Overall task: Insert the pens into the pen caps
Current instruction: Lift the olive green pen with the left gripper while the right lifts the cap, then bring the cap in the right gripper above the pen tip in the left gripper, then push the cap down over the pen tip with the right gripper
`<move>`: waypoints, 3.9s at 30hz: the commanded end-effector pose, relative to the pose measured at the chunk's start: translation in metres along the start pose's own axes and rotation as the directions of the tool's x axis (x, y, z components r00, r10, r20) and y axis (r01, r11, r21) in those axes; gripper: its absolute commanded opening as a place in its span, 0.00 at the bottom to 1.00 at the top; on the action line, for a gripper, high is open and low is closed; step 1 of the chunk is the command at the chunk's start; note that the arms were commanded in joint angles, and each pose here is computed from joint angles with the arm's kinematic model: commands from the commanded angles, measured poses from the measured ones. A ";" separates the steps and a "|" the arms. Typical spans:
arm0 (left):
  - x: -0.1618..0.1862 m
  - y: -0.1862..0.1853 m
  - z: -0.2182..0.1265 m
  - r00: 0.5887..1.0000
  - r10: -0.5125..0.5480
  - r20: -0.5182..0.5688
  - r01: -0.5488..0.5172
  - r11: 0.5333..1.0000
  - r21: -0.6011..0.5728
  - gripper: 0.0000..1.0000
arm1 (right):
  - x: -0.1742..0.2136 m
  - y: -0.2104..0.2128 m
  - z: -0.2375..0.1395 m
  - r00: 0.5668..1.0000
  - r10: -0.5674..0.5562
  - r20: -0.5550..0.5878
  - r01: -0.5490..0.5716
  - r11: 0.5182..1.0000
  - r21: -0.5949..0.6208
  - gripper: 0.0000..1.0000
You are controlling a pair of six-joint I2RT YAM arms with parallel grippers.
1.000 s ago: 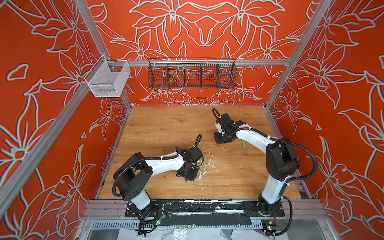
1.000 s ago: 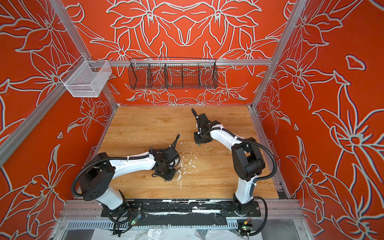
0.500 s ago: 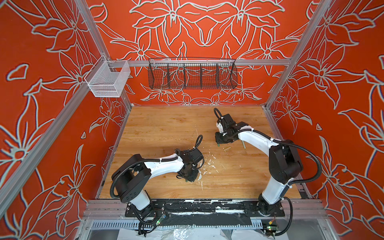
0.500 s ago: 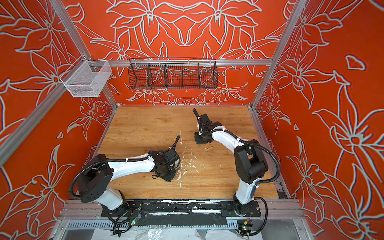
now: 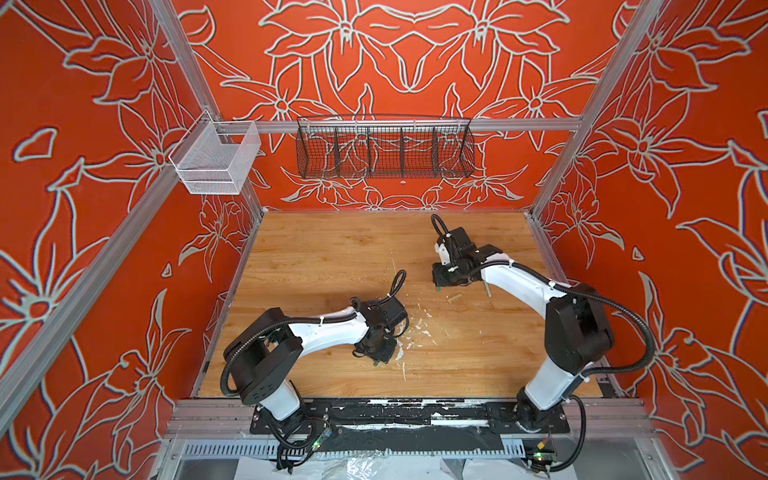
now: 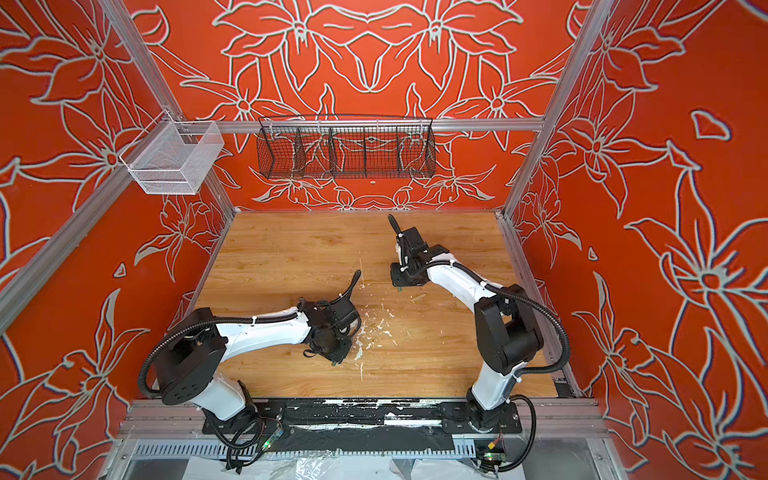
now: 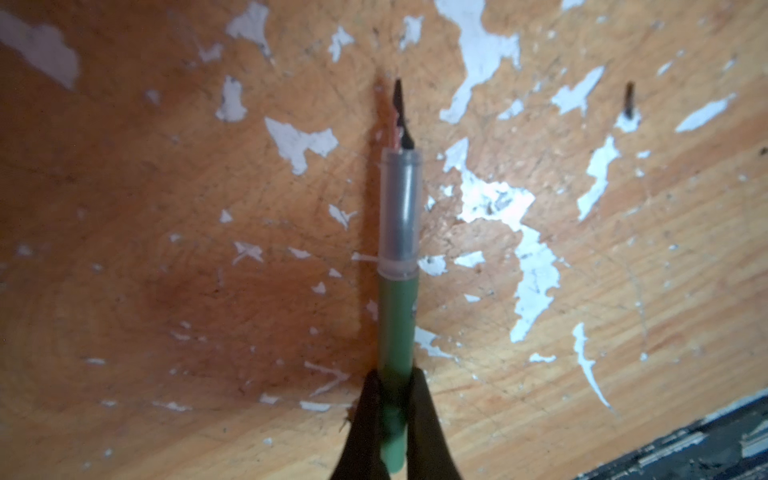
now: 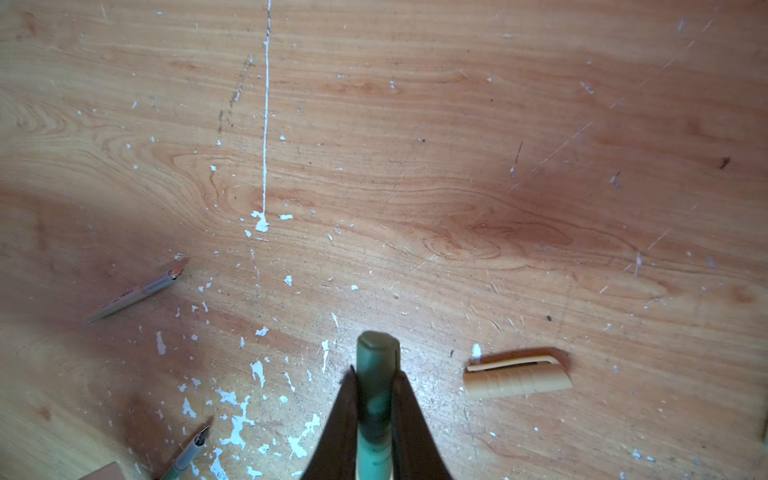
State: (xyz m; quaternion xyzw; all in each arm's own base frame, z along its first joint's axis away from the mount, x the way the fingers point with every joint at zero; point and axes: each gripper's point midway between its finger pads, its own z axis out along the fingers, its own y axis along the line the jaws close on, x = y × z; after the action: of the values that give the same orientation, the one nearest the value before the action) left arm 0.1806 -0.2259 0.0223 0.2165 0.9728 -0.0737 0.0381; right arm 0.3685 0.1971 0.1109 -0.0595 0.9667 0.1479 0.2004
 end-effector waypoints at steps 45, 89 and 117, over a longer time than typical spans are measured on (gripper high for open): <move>-0.138 -0.092 -0.145 0.741 0.151 0.654 -0.354 0.916 0.189 0.00 | -0.021 0.042 -0.172 0.842 0.323 0.431 -0.091 0.874 -0.477 0.15; -0.138 -0.092 -0.151 0.736 0.153 0.659 -0.357 0.915 0.187 0.00 | -0.018 0.042 -0.161 0.818 0.391 0.423 -0.112 0.829 -0.548 0.15; -0.141 -0.089 -0.151 0.730 0.171 0.662 -0.356 0.922 0.155 0.00 | -0.010 0.044 -0.147 0.831 0.410 0.376 -0.139 0.808 -0.573 0.14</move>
State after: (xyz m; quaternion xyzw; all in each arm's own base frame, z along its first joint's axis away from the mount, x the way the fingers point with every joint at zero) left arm 0.2625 -0.3382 0.1801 0.3131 0.8513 -0.2653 0.3270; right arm 0.3165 0.1904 0.2593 0.0688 0.8074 0.4322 0.3958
